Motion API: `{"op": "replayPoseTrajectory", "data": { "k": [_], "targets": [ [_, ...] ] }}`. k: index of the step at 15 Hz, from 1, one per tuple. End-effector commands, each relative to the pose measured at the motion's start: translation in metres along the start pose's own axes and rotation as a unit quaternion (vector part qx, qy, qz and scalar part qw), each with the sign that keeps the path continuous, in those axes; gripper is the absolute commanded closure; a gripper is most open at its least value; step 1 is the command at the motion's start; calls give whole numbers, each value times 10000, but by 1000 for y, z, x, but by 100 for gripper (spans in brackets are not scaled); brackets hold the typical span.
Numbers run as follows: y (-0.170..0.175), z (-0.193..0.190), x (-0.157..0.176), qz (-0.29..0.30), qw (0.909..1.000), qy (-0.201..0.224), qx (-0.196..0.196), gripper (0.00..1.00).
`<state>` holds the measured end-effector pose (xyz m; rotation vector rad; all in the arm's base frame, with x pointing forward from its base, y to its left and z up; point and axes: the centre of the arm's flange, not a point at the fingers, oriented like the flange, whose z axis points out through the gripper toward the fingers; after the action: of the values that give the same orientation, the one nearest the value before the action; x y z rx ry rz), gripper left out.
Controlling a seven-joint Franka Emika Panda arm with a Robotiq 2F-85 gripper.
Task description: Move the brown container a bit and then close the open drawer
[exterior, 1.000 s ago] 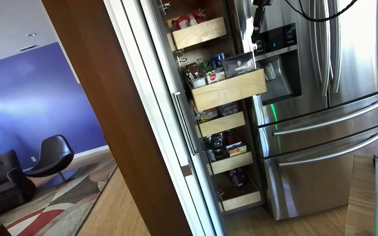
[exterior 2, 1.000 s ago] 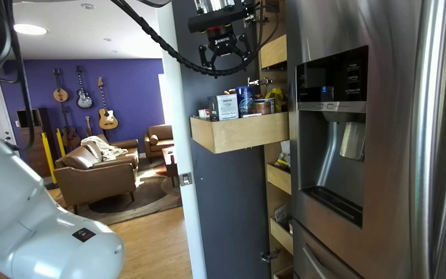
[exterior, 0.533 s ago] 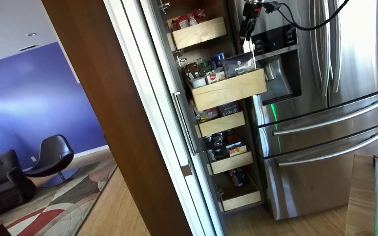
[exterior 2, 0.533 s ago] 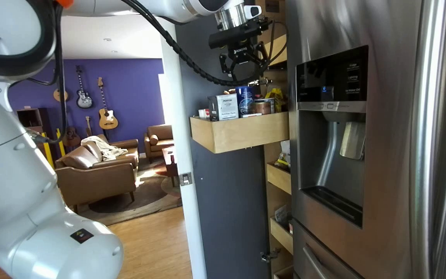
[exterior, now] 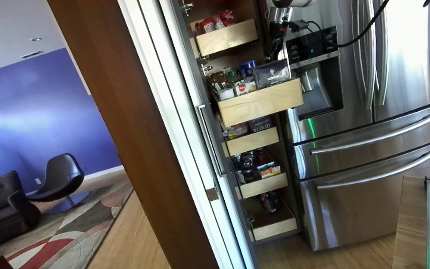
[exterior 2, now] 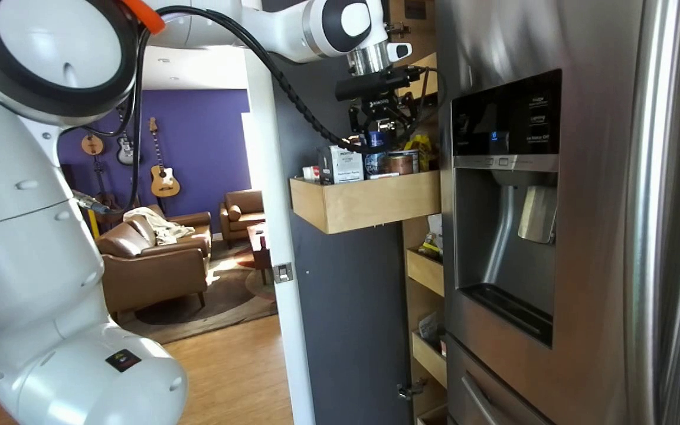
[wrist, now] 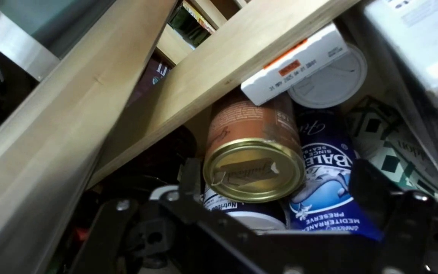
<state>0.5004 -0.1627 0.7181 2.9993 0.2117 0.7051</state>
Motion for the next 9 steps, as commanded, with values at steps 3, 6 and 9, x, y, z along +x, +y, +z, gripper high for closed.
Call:
{"op": "replayPoseTrajectory", "data": {
  "k": [3, 6, 9],
  "targets": [
    [6, 27, 7, 37, 9999, -94, 105, 0],
    [7, 39, 9, 43, 9999, -65, 141, 0],
    [7, 47, 13, 48, 9999, -7, 124, 0]
  ]
}}
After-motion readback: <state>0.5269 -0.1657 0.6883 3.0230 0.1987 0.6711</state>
